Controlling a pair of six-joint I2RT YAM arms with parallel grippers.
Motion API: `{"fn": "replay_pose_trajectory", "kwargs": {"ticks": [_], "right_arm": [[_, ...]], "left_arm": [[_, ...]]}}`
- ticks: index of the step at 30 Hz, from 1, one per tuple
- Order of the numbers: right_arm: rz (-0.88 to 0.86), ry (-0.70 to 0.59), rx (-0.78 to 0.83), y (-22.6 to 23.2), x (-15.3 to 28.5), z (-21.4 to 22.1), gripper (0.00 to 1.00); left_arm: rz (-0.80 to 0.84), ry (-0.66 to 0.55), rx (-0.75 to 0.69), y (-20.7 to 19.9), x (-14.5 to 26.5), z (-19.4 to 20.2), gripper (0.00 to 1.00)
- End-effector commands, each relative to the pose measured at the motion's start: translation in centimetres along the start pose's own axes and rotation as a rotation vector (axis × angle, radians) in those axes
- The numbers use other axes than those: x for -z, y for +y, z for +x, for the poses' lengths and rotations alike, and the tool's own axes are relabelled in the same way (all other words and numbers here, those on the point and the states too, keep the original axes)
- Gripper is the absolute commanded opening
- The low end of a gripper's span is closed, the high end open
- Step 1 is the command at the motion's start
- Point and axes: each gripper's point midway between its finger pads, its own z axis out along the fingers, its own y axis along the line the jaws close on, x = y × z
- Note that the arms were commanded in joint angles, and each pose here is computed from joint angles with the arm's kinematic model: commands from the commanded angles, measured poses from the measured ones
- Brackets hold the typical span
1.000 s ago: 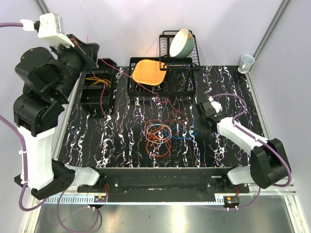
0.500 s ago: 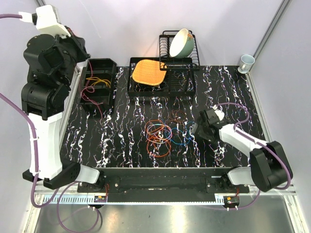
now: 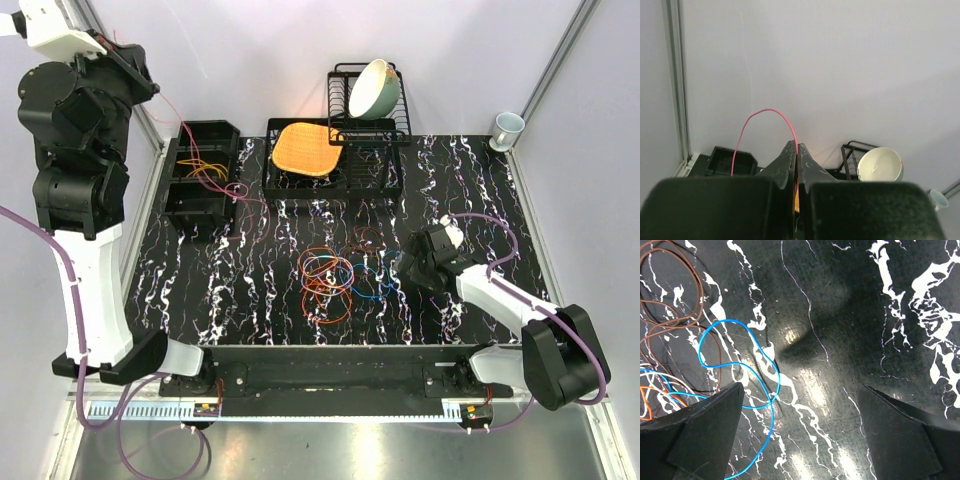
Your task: Untangle the cables
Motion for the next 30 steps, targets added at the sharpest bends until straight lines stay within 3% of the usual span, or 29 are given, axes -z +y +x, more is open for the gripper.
{"fn": "replay_pose_trajectory", "kwargs": {"ticks": [1, 13, 30], "right_arm": [[-0.043, -0.039, -0.021, 1.0, 0.3, -1.0, 1.0], [-0.072, -0.029, -0.003, 1.5, 0.2, -0.8, 1.0], [-0.09, -0.025, 0.002, 1.8, 0.2, -0.7, 0.97]], "left_arm": [[0.052, -0.085, 0.059, -0.8, -1.8, -1.5, 0.0], [0.04, -0.112, 0.08, 0.4, -5.3, 0.0, 0.0], [-0.064, -0.127, 0.074, 5.1, -9.1, 1.5, 0.0]]}}
